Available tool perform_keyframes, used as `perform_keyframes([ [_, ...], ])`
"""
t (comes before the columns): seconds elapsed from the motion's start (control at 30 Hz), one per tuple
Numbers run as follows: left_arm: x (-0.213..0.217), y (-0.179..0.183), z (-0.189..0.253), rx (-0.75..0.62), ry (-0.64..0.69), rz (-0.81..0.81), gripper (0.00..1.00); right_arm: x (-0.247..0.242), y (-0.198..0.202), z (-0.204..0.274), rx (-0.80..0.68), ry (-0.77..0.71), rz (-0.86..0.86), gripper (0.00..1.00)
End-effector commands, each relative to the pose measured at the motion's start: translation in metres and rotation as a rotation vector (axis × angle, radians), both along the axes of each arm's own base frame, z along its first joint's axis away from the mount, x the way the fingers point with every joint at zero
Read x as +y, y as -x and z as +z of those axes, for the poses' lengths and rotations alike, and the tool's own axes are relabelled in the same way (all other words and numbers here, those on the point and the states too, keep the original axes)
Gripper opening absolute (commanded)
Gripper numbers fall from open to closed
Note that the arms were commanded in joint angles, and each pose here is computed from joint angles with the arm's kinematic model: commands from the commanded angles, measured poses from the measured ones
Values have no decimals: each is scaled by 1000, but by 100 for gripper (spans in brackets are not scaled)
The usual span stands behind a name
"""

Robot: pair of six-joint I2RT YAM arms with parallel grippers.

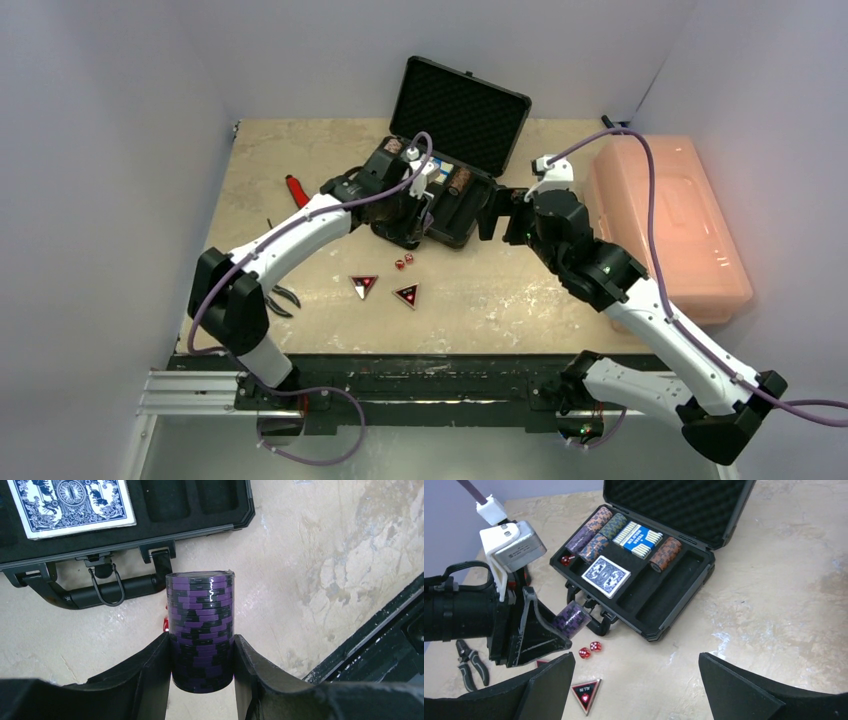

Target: Pack up texas hold em set

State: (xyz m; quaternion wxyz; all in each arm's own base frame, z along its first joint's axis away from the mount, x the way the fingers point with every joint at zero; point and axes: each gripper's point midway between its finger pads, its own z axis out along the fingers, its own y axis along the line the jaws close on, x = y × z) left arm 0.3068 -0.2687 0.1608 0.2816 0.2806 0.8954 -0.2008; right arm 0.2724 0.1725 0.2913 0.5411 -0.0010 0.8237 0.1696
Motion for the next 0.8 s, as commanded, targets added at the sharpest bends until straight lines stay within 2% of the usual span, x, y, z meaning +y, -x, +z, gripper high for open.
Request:
perform_keyframes([
  [0.0,-13,-35,31,-85,37,57,0,-15,0,0,-11,24,-62,99],
  [0.77,-57,-108,-17,-24,-28,64,0,-36,10,-1,-15,61,-114,99],
])
